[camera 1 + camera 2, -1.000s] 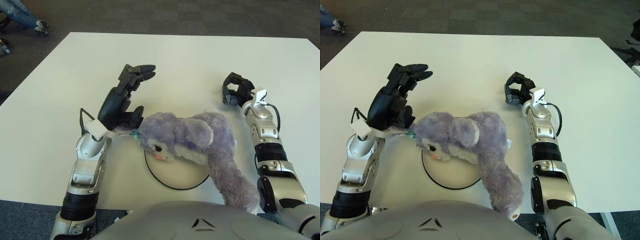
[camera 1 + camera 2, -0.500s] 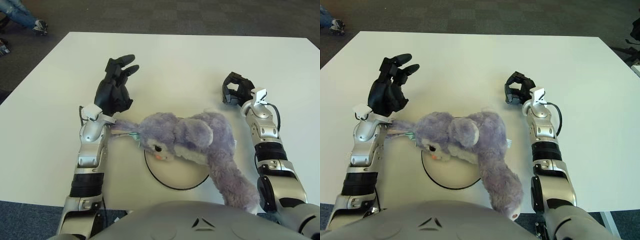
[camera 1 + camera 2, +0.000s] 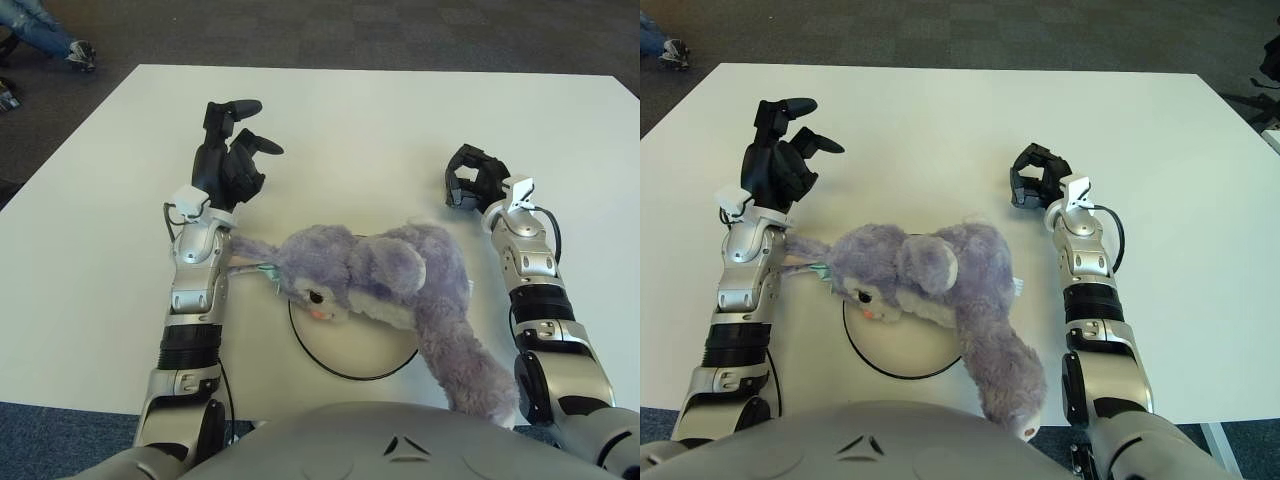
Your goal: Put the doll into the plate.
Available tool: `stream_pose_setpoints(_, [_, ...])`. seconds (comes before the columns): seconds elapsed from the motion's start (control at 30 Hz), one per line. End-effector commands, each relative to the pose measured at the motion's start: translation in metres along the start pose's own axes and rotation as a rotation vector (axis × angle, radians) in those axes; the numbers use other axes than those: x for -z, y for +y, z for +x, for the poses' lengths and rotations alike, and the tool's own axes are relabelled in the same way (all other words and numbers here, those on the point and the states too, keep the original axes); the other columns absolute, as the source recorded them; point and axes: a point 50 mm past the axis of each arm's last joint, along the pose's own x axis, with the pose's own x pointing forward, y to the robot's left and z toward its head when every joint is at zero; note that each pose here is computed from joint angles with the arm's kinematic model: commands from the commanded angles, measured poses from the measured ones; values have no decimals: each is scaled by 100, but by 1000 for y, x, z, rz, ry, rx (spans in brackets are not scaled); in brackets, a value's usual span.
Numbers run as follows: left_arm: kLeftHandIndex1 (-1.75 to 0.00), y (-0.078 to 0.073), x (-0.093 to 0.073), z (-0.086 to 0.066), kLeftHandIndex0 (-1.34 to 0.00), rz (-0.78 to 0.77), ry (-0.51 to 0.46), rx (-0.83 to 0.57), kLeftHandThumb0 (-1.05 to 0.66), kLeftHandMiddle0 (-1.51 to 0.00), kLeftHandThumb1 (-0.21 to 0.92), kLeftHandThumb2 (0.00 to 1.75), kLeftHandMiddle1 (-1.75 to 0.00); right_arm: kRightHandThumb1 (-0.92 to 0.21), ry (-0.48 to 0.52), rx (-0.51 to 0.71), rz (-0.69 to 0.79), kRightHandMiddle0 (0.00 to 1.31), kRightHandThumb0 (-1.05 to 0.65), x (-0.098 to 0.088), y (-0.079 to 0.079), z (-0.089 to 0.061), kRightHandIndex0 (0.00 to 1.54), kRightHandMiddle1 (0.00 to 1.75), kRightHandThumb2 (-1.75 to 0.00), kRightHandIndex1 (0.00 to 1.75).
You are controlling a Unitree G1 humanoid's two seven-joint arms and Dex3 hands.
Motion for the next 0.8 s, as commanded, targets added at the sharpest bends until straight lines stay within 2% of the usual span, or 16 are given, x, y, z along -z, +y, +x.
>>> stream_pose_setpoints(0.0, [-171,3,5,6,-18,-63,35,-32,-81,-89,92,93,-174,-31,50,6,1,62,-48,12,-3,-5,119,175,-133,175])
stream_pose_setpoints(0.17, [-174,5,9,14,-44,-73,47,-62,-63,-100,91,83,-175,-30,48,3,4,63,-49,11,-3,-5,120,175,-134,175])
stream_pose_setpoints(0.27, [-174,6,11,18,-44,-64,49,-77,-49,-104,67,96,-175,-30,47,2,4,63,-49,11,-3,-5,120,175,-134,175])
stream_pose_setpoints(0.37, [-175,6,13,21,-46,-38,53,-98,-45,-109,56,104,-175,-29,48,3,-3,63,-49,12,-4,-5,120,175,-134,175])
stream_pose_setpoints(0.6, [-175,12,22,31,-53,-9,103,-135,-45,-124,43,118,-175,-29,54,19,-24,64,-49,13,-7,-7,118,175,-135,175])
stream_pose_setpoints(0.77, [-175,20,29,40,-60,-15,141,-133,-47,-127,34,129,-175,-30,57,29,-25,63,-49,14,-9,-8,117,175,-134,175])
